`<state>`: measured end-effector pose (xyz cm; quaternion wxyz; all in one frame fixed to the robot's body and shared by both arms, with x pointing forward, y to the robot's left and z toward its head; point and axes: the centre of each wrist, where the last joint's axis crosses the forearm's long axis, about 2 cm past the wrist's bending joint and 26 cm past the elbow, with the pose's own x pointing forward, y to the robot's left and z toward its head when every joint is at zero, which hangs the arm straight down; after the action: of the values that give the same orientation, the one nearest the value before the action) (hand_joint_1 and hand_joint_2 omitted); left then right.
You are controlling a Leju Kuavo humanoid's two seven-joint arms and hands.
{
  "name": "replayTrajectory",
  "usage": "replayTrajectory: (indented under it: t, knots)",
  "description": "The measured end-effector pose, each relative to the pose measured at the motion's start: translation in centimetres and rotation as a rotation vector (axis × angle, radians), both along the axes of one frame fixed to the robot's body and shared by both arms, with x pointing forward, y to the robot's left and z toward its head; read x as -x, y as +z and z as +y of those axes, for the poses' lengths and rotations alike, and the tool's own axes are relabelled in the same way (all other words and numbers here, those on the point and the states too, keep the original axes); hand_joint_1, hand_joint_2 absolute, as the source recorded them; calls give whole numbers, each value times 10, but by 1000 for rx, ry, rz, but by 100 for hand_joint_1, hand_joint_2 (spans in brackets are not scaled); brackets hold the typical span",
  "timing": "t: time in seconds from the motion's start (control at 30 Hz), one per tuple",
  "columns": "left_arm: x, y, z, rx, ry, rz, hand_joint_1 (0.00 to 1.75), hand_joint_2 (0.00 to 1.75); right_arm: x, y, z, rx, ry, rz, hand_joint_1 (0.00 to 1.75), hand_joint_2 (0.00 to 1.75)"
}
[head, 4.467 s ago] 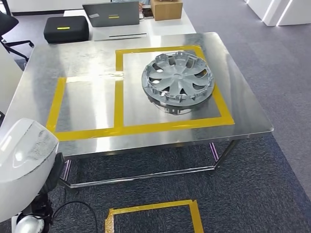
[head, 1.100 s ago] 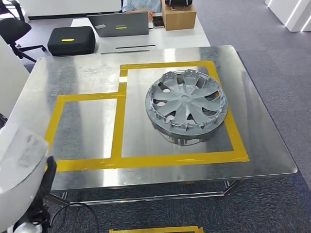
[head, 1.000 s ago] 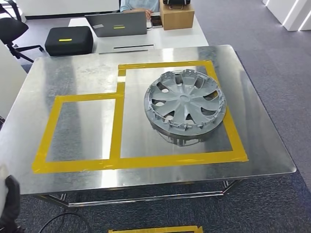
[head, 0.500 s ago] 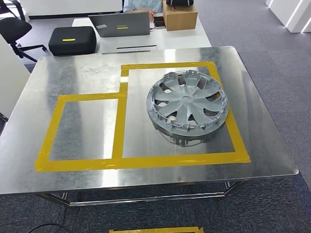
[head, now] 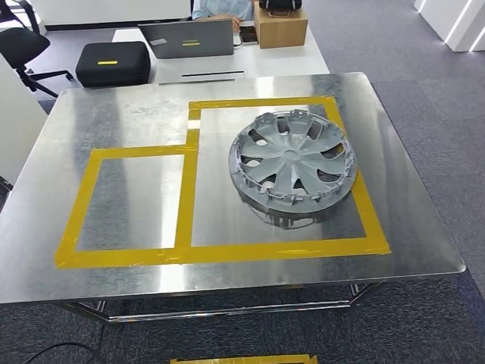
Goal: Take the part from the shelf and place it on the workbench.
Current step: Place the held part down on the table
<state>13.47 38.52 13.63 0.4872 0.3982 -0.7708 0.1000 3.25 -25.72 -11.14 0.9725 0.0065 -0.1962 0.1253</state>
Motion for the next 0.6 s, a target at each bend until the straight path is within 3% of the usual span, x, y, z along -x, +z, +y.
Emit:
replayTrajectory:
  t: [0.2, 0.4, 0.6]
  knots:
    - [-41, -16, 33, -15, -24, 163, 175, 175, -4, 0, -3, 5, 47, 13, 0, 0]
    - [-98, -23, 49, -48, -59, 333, 175, 175, -11, 1, -5, 13, 75, 21, 0, 0]
    - [-123, -28, 53, -82, -92, 444, 175, 175, -13, 1, -4, 10, 92, 25, 0, 0]
